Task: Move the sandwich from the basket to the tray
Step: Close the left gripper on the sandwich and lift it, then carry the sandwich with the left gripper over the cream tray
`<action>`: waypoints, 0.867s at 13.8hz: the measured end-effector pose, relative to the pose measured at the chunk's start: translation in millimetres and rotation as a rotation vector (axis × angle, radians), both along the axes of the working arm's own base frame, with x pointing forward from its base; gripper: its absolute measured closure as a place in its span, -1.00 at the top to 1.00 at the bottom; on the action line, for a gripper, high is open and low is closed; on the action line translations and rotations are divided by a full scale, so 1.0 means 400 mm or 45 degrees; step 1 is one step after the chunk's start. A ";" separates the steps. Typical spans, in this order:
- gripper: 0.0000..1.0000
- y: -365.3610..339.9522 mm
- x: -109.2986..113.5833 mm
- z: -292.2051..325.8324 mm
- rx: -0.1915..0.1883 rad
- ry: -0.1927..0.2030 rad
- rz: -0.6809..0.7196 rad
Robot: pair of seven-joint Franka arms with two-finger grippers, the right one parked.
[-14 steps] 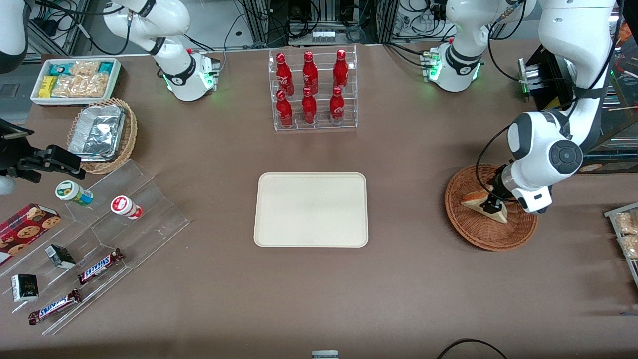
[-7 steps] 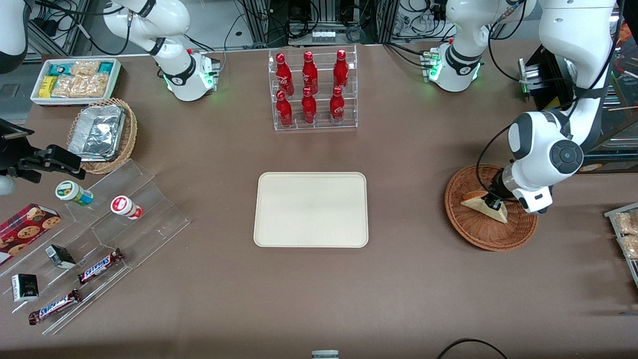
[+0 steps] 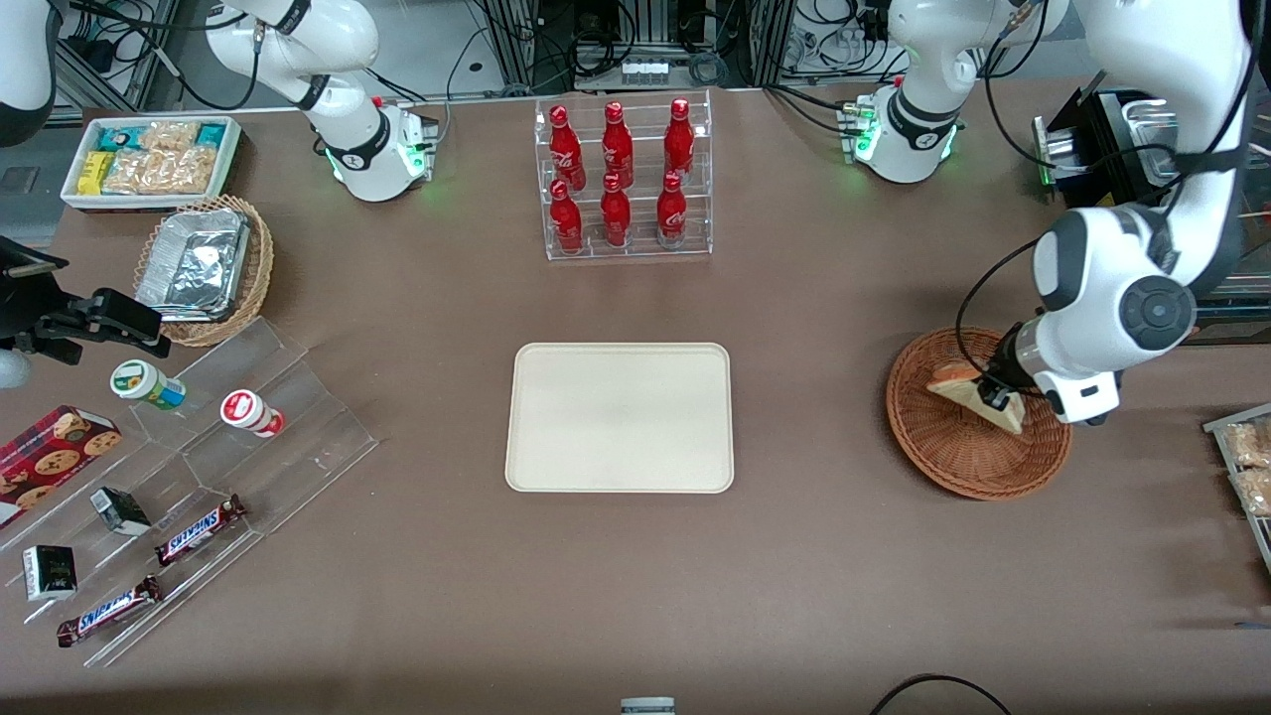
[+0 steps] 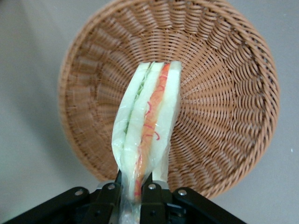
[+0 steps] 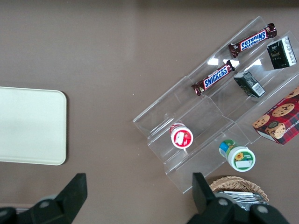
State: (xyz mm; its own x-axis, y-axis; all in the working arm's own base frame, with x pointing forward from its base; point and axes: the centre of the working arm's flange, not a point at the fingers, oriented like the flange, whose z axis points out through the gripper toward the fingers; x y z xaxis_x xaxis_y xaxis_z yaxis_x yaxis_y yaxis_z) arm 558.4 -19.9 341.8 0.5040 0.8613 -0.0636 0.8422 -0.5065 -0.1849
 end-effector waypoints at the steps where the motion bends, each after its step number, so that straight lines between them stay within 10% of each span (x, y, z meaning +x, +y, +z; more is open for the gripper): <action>1: -0.70 -0.013 0.004 0.048 0.002 0.009 -0.044; 12: -0.71 -0.477 -0.031 0.294 -0.030 -0.019 -0.630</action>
State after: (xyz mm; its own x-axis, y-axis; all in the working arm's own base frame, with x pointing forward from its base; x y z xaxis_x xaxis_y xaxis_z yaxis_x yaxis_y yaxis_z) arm 546.0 -210.7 459.3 0.8533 0.5168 -0.0695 0.5021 -0.8502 -0.1581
